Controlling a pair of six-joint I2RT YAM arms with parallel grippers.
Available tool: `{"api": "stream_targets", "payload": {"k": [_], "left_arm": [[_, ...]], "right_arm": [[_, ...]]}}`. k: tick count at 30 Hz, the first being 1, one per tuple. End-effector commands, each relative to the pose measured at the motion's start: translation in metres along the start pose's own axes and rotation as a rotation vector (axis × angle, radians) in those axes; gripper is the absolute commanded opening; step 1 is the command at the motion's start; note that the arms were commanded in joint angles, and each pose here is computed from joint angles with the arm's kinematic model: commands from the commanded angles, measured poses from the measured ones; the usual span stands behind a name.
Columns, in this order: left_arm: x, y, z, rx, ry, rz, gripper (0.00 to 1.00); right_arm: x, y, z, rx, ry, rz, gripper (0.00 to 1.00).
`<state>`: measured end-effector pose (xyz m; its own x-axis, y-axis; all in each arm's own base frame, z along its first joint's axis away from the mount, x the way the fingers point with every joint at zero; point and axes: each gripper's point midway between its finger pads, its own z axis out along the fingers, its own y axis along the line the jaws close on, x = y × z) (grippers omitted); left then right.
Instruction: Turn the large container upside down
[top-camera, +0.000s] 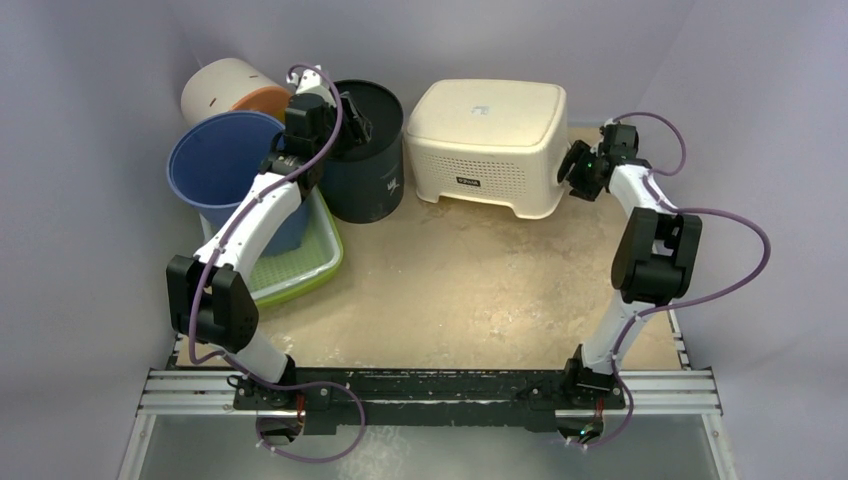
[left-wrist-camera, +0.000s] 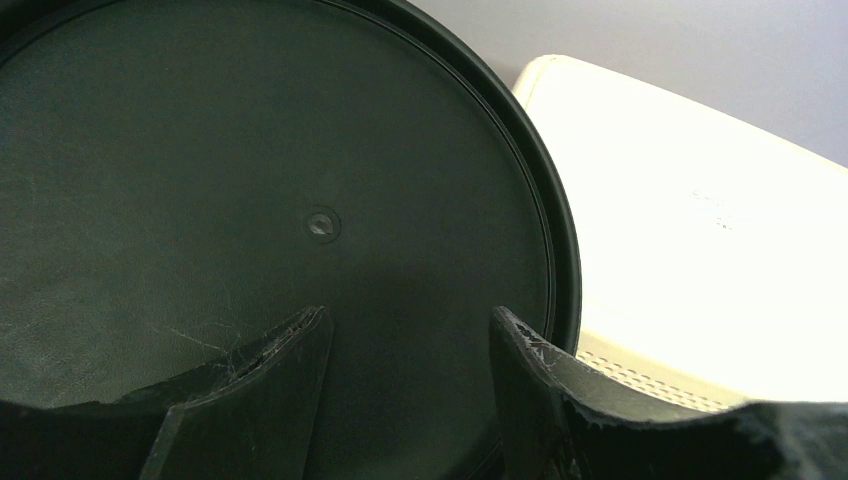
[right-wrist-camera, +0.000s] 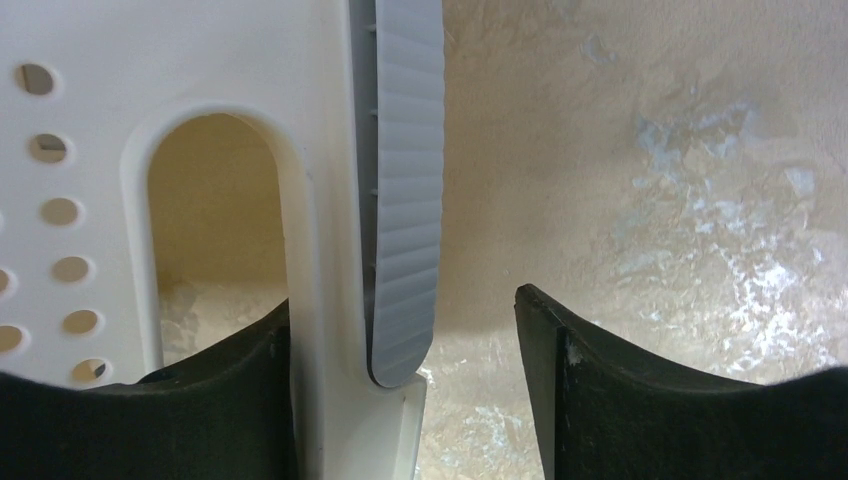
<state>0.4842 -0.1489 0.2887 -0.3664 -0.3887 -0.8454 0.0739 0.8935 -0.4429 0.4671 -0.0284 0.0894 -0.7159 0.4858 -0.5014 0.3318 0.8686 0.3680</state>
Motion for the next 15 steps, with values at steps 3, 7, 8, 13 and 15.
{"api": "stream_targets", "payload": {"k": [3, 7, 8, 13, 15], "left_arm": [[-0.027, -0.006, -0.008, 0.009, -0.064, 0.02, 0.58], [-0.021, -0.004, -0.003, 0.009, -0.05, 0.017, 0.58], [-0.021, -0.004, -0.002, 0.009, -0.049, 0.016, 0.58], [-0.018, -0.005, 0.006, 0.013, -0.035, 0.012, 0.58], [-0.018, -0.005, 0.007, 0.012, -0.034, 0.013, 0.58]], "right_arm": [[0.032, -0.082, -0.006, 0.25, 0.155, -0.148, 0.68], [0.012, -0.081, -0.009, 0.118, 0.086, -0.071, 0.69], [0.007, -0.081, -0.01, 0.104, 0.071, -0.059, 0.69], [-0.01, -0.089, -0.009, 0.056, 0.025, -0.006, 0.69], [-0.021, -0.082, -0.013, -0.014, -0.018, 0.016, 0.68]]}}
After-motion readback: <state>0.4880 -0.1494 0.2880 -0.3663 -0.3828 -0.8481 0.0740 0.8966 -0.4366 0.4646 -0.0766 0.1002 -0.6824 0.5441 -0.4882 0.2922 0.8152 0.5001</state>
